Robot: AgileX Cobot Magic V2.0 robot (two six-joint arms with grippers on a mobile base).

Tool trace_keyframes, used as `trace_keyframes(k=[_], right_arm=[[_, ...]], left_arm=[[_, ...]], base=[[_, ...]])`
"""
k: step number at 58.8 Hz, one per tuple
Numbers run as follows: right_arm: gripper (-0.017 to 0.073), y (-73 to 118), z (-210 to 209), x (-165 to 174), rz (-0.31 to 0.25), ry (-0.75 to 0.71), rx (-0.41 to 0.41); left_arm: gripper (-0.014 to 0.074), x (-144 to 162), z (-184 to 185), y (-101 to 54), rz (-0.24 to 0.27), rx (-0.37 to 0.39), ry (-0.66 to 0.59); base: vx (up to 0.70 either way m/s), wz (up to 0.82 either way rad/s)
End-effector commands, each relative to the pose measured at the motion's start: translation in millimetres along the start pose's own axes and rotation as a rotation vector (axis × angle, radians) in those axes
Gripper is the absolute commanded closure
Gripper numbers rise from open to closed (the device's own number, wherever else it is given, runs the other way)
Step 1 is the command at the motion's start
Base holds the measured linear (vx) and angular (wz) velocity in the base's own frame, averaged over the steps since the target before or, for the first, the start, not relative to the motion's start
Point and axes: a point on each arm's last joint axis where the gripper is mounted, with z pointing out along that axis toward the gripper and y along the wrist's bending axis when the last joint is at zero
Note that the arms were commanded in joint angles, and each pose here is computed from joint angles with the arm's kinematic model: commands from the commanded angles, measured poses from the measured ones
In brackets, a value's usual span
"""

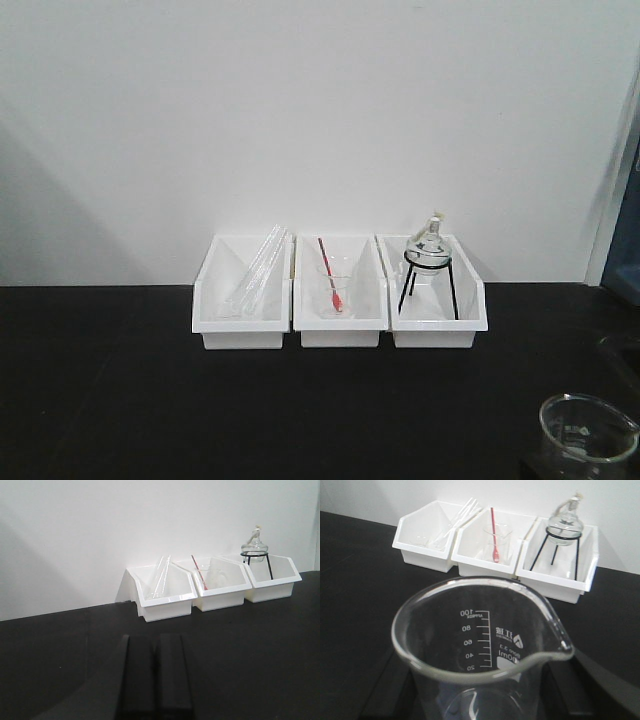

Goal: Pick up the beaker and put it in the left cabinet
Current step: 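Hold the beaker in the right gripper and raise it clear, then drive the base along the bench toward the white cabinet, holding the beaker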

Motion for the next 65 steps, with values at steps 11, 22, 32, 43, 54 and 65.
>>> trace_keyframes(k=[11,22,32,43,54,65], right_arm=[[0.0564,-2.3,-23.8,-18.6,0.008,-0.147,0.01],[0.0564,-2.3,-24.1,-18.8,0.008,-0.149,0.01],[0.0564,-2.3,-24.1,-18.8,0.008,-0.149,0.01],[0.0564,-2.3,-24.1,-18.8,0.008,-0.149,0.01],[0.0564,-2.3,-24.1,-18.8,0.008,-0.149,0.01],[0.0564,-2.3,-24.1,-18.8,0.008,-0.149,0.01]], left_arm=[[0.0593,-3.2,-1.3,0.2,-0.011,-0.003,-0.086],[0.0593,-3.2,-1.3,0.2,-0.011,-0.003,-0.086],[0.0593,-3.2,-1.3,0.2,-0.011,-0.003,-0.086],[0.0593,-3.2,-1.3,0.2,-0.011,-0.003,-0.086],[0.0593,-3.2,-1.3,0.2,-0.011,-0.003,-0.086],[0.0593,-3.2,-1.3,0.2,-0.011,-0.003,-0.086]], base=[[0.0,0.0],[0.0,0.0],[0.0,0.0],[0.0,0.0],[-0.01,0.05],[-0.04,0.16]])
